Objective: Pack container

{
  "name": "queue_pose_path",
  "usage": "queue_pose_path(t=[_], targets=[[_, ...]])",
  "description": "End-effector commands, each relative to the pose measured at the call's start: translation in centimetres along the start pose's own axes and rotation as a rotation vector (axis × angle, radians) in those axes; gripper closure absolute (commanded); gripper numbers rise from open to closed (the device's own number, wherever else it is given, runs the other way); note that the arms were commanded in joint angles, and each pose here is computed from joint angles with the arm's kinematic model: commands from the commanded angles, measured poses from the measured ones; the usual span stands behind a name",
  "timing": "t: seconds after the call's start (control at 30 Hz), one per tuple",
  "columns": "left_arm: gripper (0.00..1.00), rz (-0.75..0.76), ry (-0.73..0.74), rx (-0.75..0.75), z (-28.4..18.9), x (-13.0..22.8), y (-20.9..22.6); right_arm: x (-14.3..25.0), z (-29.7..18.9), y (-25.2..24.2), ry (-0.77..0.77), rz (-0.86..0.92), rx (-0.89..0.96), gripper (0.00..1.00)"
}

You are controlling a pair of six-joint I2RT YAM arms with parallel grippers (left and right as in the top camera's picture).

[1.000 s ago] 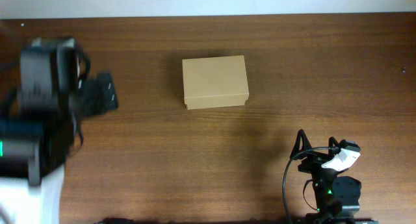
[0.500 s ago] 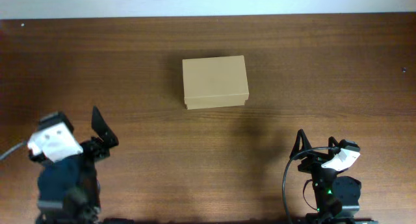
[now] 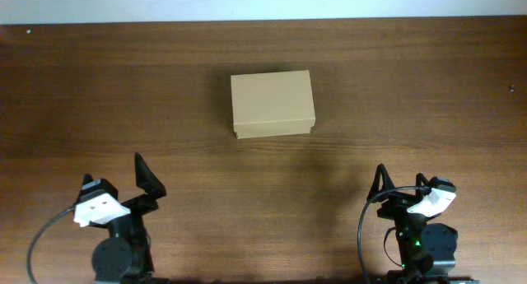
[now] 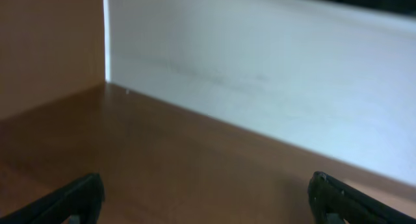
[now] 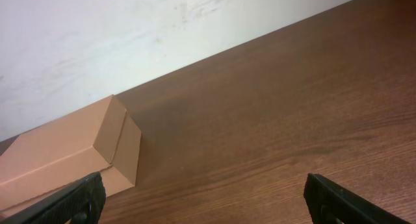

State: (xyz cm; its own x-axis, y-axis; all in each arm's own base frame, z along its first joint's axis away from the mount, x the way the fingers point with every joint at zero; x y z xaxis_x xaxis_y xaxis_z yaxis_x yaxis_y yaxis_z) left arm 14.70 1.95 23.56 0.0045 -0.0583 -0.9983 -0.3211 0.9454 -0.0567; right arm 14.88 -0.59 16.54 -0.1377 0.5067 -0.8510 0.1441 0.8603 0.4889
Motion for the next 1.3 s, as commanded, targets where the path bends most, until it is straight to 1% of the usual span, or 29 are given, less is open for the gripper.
queue_pose_path(t=[0.0,0.13,0.4,1.27], targets=[[0.0,0.015,0.02,-0.012,0.2,2.3,0.2,0.1,0.0,-0.1,-0.005,0.013,0.003,0.01],[0.0,0.024,0.04,-0.013,0.3,4.1,0.2,0.1,0.0,-0.1,-0.005,0.013,0.003,0.01],[0.0,0.032,0.058,-0.014,0.3,6.5,0.3,0.1,0.0,-0.1,-0.005,0.013,0.003,0.01],[0.0,0.03,0.054,-0.017,0.4,6.5,0.4,0.1,0.0,-0.1,-0.005,0.013,0.003,0.01]])
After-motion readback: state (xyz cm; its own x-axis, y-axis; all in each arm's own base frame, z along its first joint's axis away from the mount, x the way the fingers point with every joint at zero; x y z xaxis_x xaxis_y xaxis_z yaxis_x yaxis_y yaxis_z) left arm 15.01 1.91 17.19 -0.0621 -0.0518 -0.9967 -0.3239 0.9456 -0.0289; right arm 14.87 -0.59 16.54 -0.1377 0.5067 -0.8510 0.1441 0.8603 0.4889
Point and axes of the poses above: each gripper's point midway between its finger pads, its own z axis out along the fingers, its own y axis along the line the jaws close on, x = y × z, the point moved 9 cm from there along -z, back along the fingers, and after that the axes turned 9 degrees about z, right-handed, at the moved point
